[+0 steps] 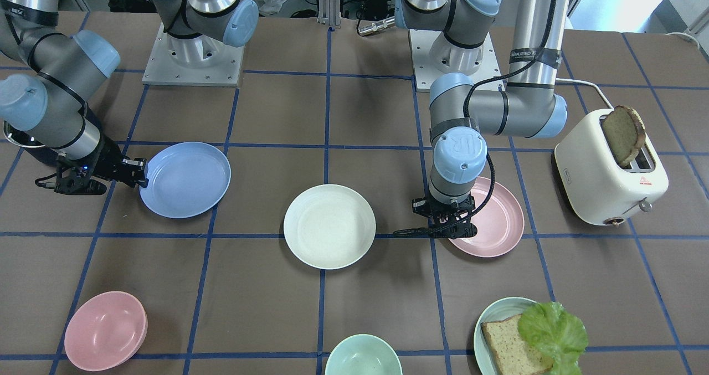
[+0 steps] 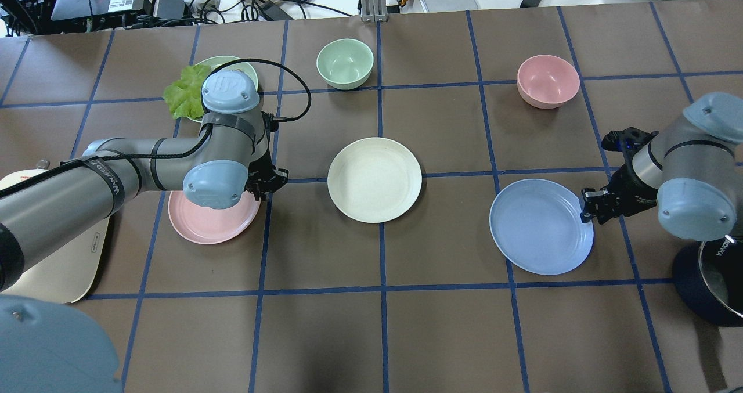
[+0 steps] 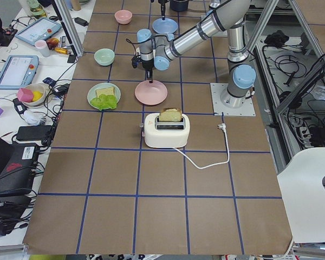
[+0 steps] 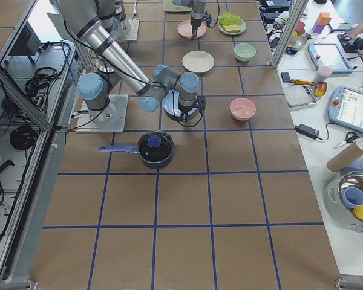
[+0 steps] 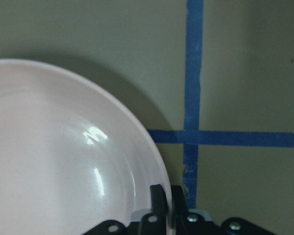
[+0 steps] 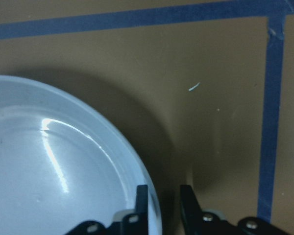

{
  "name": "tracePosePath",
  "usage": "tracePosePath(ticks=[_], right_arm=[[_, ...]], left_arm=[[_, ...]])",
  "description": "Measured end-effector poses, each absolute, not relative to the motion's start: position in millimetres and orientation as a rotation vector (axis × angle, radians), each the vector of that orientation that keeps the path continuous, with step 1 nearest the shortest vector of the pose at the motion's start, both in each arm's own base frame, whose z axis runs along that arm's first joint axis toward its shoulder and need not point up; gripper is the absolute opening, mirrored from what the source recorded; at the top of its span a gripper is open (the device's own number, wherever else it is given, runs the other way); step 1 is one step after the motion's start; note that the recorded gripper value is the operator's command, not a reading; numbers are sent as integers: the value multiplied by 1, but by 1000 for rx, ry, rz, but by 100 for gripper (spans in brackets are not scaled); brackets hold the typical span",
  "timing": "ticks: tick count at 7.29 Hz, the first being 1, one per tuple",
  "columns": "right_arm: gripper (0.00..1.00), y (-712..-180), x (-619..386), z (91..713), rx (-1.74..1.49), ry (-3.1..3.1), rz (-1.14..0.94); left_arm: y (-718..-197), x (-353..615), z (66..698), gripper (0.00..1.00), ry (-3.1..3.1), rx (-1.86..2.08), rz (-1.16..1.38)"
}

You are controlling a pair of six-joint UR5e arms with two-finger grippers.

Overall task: Stack three plates with pink and blue
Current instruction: 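Grasp the pink plate rim with the left gripper while the right grasps the blue plate, then lift the pink plate with the left gripper and carry it toward the cream plate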

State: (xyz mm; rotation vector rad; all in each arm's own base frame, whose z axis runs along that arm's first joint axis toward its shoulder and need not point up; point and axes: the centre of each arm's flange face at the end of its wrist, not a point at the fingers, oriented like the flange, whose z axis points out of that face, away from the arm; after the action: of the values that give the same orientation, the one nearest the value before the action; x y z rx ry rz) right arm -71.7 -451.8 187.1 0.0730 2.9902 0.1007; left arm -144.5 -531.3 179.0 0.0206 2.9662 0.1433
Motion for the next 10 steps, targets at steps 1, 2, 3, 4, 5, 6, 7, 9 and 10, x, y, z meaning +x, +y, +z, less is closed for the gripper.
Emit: tracePosePath(ticks=[1, 2, 3, 4, 5, 6, 7, 9, 10], right_arm=[[8, -452, -72, 187, 82, 2970, 95], [1, -451, -71, 187, 88, 2958, 100], [0, -451, -72, 188, 96, 2949, 115], [0, -453, -75, 193, 104, 2944, 131], [0, -458, -79, 202, 107, 2941, 141], [0, -465, -83, 213, 108, 2937, 154], [0, -472, -86, 222, 108, 2936, 160], [0, -480, -91, 235, 108, 2945, 153], [0, -482, -92, 239, 107, 2948, 155]], left_arm=[[-532, -143, 180, 0, 2937, 40, 147], [-533, -143, 184, 0, 2916, 53, 153], [-538, -143, 191, 0, 2889, 66, 170], [-547, -146, 203, 0, 2862, 83, 195], [-555, -152, 216, 0, 2847, 104, 210], [-563, -162, 231, 0, 2841, 126, 210], [-575, -172, 247, 0, 2837, 142, 215], [-603, -199, 277, 0, 2831, 155, 238], [-615, -221, 287, 0, 2828, 147, 236]])
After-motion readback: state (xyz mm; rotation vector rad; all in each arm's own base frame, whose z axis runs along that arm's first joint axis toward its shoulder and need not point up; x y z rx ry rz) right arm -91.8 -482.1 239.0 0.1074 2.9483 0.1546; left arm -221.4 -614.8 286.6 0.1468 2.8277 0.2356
